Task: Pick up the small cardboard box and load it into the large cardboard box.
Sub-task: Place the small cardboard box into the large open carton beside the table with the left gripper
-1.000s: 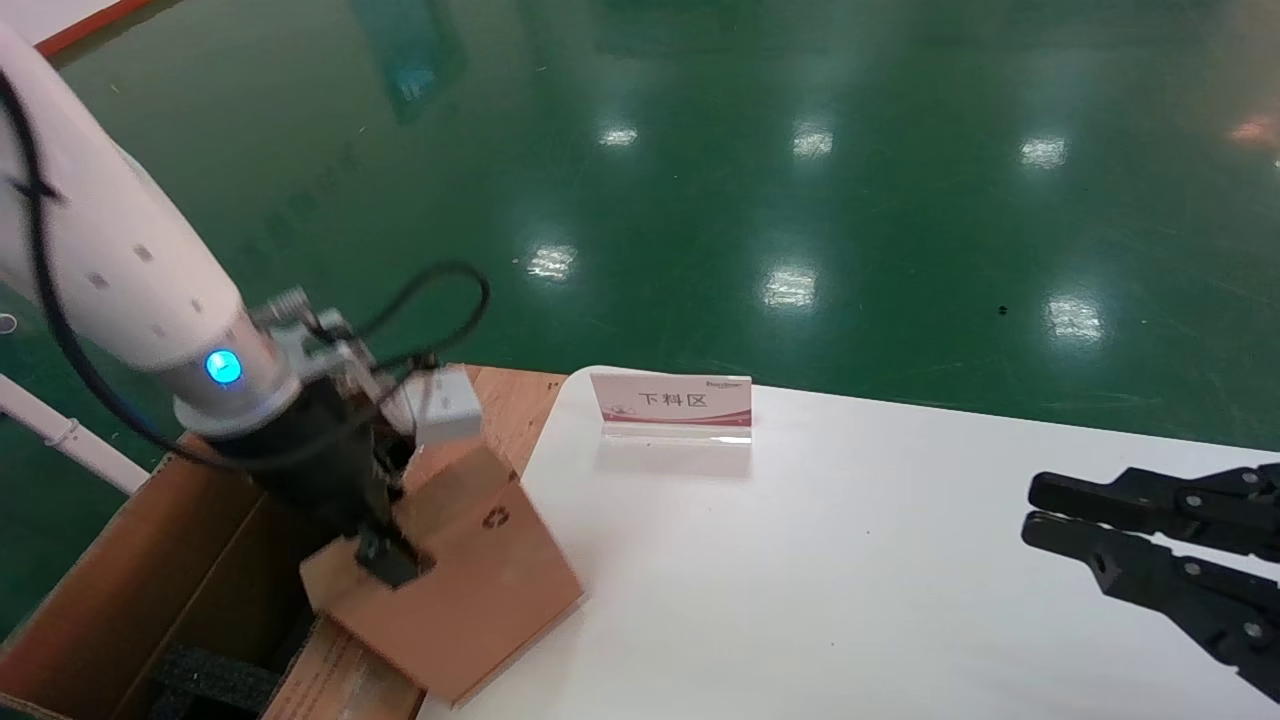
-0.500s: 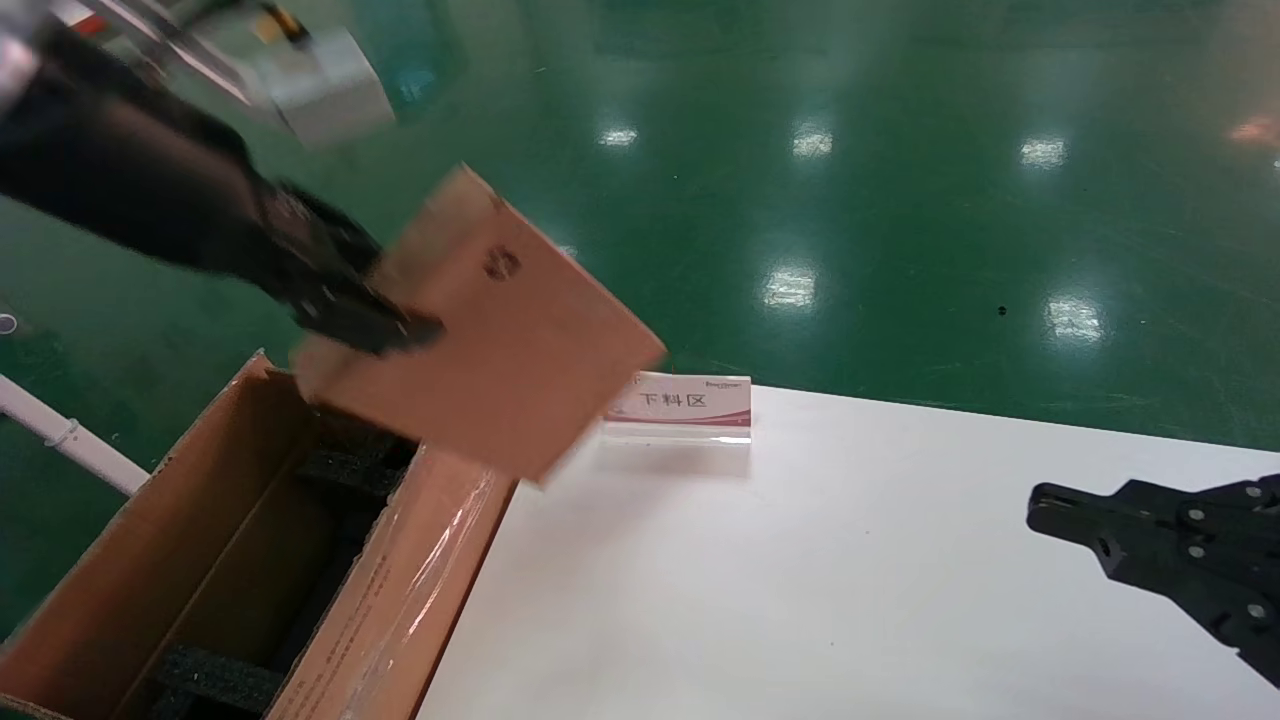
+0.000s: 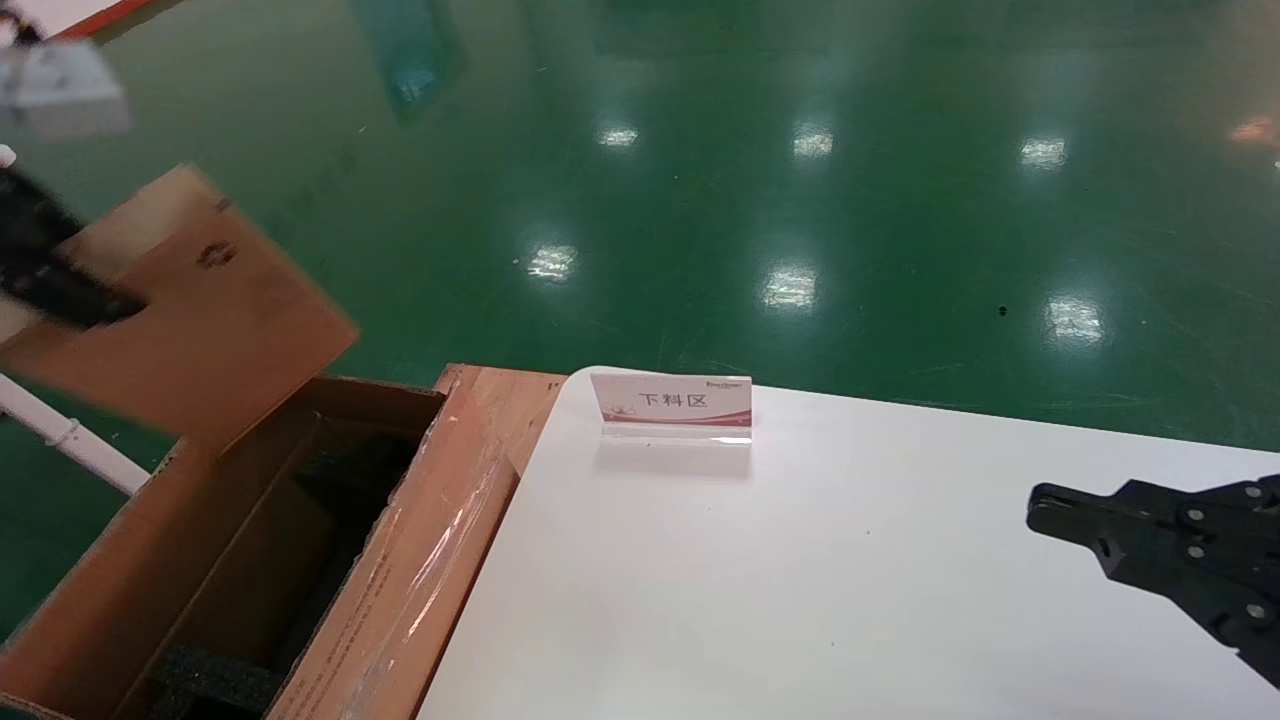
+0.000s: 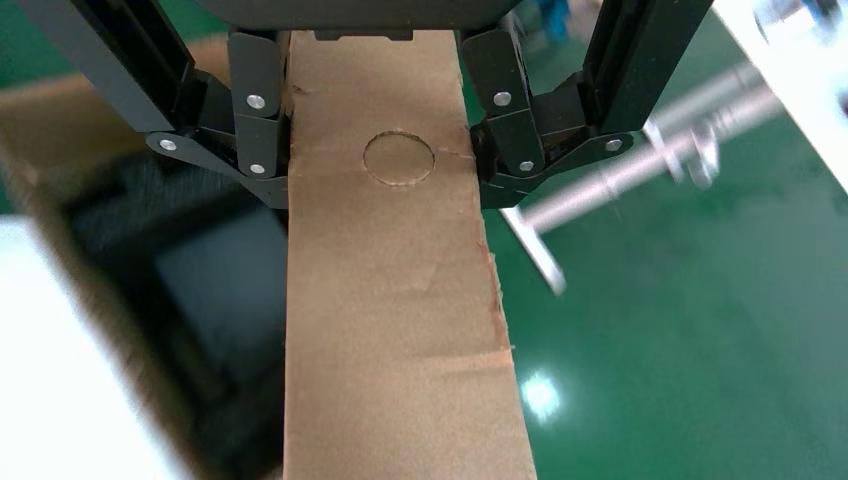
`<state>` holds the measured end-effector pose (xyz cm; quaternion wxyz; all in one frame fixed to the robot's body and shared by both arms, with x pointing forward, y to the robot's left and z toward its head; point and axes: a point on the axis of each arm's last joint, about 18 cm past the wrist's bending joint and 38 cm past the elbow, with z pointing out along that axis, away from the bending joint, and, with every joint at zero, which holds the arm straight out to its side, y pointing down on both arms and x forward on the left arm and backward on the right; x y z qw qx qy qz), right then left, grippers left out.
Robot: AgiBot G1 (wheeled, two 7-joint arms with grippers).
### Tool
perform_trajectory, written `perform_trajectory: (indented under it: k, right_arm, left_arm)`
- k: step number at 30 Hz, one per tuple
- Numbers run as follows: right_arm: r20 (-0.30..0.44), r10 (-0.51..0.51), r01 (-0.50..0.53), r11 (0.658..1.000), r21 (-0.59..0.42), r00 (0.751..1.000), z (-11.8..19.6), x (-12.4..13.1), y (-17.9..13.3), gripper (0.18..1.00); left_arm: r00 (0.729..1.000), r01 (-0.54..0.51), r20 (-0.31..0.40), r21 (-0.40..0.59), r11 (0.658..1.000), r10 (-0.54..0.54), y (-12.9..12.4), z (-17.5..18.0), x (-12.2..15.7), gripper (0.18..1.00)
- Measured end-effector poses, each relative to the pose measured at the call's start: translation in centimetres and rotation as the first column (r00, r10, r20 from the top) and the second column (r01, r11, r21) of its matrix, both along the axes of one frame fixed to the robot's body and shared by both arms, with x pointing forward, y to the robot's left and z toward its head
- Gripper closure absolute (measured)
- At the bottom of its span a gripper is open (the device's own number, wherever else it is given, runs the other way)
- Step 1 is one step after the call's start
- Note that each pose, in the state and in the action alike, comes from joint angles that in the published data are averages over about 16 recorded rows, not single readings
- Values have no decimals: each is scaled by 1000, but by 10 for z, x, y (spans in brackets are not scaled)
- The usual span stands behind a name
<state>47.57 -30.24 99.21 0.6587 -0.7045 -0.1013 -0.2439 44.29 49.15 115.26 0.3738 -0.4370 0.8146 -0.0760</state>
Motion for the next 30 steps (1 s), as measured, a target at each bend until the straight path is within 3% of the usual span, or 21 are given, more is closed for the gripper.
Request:
perform_trajectory:
  k: [11,30]
  right_arm:
    - [0,0,0,1000,0,1000,0,0,0,988]
    - [0,0,0,1000,0,1000,0,0,0,986]
  left_arm:
    - [980,-171,-119,-115,979,157,52,-42,-13,834]
    - [946,-291,-222,-259,921,237,77,-102,-4,839]
